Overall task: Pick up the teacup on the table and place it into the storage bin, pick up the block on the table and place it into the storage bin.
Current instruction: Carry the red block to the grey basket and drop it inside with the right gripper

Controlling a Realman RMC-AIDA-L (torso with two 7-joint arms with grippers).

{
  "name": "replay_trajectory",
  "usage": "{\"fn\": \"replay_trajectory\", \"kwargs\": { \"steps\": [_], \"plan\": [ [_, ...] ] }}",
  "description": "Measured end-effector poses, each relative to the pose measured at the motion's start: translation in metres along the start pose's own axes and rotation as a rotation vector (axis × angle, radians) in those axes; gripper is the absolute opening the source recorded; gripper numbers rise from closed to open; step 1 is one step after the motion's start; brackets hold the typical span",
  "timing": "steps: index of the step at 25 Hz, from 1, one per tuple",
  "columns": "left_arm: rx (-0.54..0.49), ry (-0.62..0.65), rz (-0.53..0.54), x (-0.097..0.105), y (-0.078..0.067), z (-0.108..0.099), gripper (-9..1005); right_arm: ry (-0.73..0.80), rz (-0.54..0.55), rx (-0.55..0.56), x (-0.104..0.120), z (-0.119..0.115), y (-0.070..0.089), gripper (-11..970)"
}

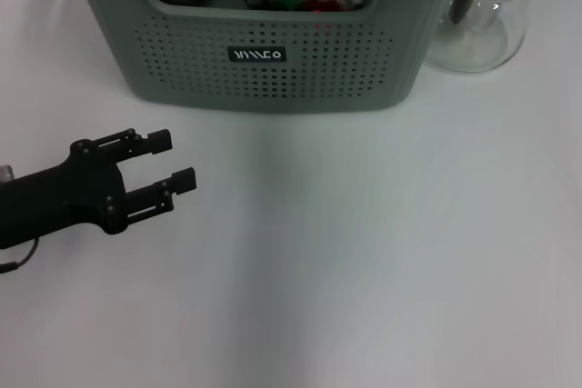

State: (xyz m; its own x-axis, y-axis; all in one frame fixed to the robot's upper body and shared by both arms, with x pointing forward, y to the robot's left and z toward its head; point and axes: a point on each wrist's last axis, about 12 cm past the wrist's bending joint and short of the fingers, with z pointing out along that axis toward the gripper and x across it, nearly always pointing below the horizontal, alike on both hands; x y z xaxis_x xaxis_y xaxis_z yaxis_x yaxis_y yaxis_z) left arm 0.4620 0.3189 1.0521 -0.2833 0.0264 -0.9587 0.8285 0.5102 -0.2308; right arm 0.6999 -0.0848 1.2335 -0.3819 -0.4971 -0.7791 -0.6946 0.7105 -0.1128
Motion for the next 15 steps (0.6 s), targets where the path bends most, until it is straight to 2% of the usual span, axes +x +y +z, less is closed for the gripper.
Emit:
{"fn": "replay_trajectory", "kwargs": {
  "steps": [2,5,15],
  "plan": [
    [0.0,-0.001,-0.002,0.0,0.0,0.001,658,0.033,-0.013,0.055,0.002,0.013,0.0,270],
    [0.0,-0.002,-0.008,0.001,-0.001,0.002,658,0.034,-0.024,0.105,-0.001,0.02,0.0,276],
    [-0.014,0.002,-0.02,0.005,-0.001,0.002,657,0.048,-0.003,0.088,0.003,0.021,0.001,298]
  ]
}}
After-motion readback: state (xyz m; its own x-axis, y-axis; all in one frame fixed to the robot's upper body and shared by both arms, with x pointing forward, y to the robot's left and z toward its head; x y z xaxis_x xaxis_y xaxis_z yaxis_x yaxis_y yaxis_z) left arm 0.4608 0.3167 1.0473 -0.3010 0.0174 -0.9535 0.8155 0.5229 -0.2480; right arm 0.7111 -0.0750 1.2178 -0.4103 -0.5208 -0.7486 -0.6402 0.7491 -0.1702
